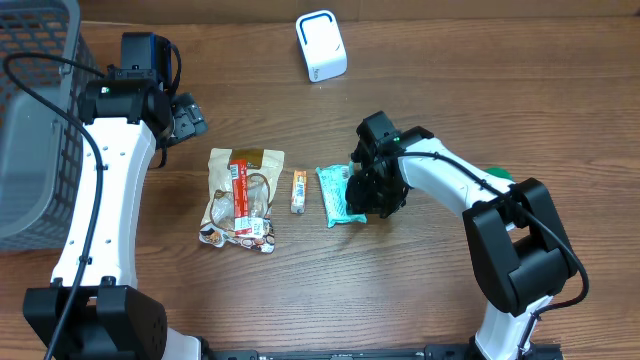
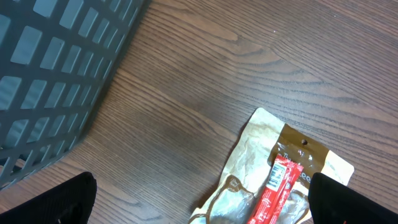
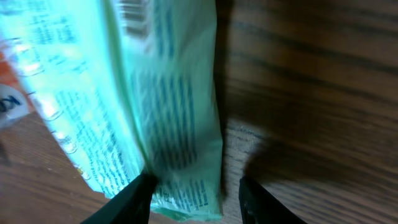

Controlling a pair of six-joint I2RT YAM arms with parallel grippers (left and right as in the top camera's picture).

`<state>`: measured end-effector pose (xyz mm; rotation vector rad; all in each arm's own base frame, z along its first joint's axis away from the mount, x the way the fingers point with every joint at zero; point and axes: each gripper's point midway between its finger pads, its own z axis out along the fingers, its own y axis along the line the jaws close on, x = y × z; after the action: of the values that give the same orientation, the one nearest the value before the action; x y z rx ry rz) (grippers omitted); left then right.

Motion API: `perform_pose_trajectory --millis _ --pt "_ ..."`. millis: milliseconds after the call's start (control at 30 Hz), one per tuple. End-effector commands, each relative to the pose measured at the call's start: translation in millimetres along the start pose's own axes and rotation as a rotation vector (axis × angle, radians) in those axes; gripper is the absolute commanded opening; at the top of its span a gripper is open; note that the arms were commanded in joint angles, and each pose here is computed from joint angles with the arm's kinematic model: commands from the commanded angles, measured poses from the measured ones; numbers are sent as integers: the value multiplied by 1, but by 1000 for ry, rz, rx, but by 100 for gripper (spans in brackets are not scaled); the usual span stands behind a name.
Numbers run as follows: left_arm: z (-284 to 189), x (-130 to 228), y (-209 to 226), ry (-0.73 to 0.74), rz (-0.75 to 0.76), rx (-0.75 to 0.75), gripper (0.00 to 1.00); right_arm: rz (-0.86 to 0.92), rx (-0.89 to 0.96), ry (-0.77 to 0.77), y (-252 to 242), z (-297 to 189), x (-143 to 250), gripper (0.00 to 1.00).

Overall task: Scan the item barcode
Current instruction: 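Move the right gripper to the teal pack and grasp it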

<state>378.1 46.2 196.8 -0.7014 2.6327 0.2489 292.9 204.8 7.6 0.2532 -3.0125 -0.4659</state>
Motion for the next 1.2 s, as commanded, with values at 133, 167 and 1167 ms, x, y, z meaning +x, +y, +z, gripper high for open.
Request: perform_pose_trajectory --millis 133,167,1167 --pt "-6 -4 -1 -17 -10 13 100 91 317 -58 -61 -17 -4 47" --pt "-6 -4 -1 -17 -10 13 100 99 352 -64 -69 -23 -6 47" --pt "-6 -4 -1 -17 -10 13 100 372 -6 49 -45 -44 -1 51"
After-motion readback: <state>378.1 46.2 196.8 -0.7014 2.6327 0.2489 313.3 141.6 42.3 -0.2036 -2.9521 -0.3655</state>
